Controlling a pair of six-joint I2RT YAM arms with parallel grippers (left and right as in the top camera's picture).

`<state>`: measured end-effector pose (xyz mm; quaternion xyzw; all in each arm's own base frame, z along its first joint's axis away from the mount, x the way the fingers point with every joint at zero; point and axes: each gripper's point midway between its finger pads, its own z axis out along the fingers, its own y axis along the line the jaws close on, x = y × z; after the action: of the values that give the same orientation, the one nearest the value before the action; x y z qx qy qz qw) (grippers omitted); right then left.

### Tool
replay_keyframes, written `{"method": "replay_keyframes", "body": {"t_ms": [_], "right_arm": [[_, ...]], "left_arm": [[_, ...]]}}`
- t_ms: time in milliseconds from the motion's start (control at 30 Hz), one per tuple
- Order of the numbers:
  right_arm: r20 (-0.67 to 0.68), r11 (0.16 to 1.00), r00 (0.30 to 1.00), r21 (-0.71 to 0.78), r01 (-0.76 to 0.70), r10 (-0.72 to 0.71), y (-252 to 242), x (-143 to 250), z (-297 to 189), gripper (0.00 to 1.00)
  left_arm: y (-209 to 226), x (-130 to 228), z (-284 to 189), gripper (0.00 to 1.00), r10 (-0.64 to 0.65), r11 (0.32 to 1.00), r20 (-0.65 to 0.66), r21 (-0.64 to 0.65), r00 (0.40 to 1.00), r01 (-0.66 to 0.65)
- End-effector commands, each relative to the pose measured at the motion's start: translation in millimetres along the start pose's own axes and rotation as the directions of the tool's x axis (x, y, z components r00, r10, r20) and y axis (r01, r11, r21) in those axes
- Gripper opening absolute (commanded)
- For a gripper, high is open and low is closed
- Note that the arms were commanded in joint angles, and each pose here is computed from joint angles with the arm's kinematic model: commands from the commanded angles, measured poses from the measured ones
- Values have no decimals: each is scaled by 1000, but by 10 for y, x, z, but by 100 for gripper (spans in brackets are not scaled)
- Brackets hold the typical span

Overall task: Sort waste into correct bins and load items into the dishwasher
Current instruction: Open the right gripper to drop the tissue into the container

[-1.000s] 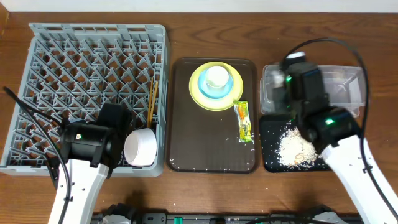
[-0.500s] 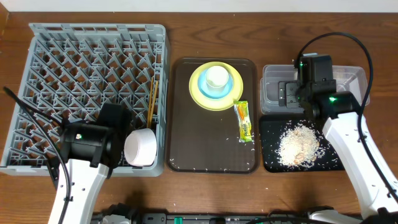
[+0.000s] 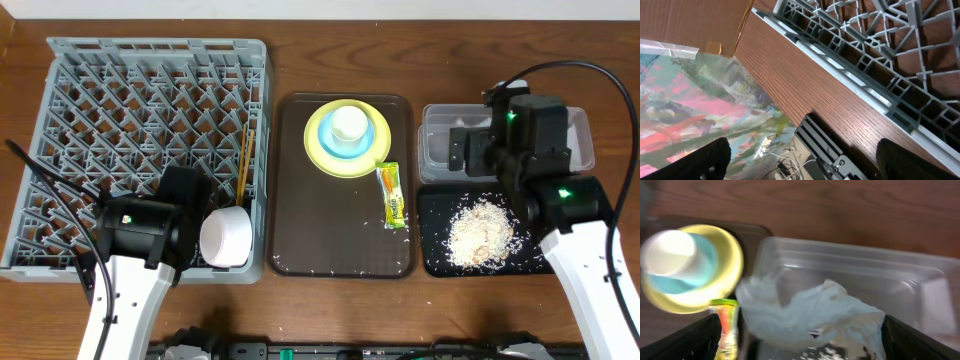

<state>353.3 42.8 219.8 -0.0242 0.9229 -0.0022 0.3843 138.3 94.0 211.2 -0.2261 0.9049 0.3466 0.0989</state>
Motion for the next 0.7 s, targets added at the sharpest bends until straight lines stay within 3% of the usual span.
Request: {"method": "replay_keyframes", "body": {"t_ms": [0,233,267,367,500,533,667], "right_arm": [[-46,990,999,143,0,6,-251,88,149,99],[-237,979,971,201,29,20,-385,470,544,95],[-254,975,966,224,11,47,-415,520,523,99],[-201,952,963,282,-120,180,-466,488,500,99],[-174,982,980,177,-60,91,-333,325,604,99],[-193,986,978,157,-52,82,-298,340,568,93],[-170,984,980,163,-74,102,-320,289,545,99]], "left_arm": [[110,108,-5,94,35,999,-40,-36,999,-36],[111,108,-5,94,35,999,-40,-37,999,-36],[110,108,-5,94,35,999,-40,-36,999,-36],[110,108,-5,93,35,999,-40,-36,999,-36],[110,108,-5,94,35,999,-40,-36,999,-36],[110,108,-5,94,35,999,-40,-36,999,-36],[110,108,-5,93,35,999,-40,-36,999,-36]]}}
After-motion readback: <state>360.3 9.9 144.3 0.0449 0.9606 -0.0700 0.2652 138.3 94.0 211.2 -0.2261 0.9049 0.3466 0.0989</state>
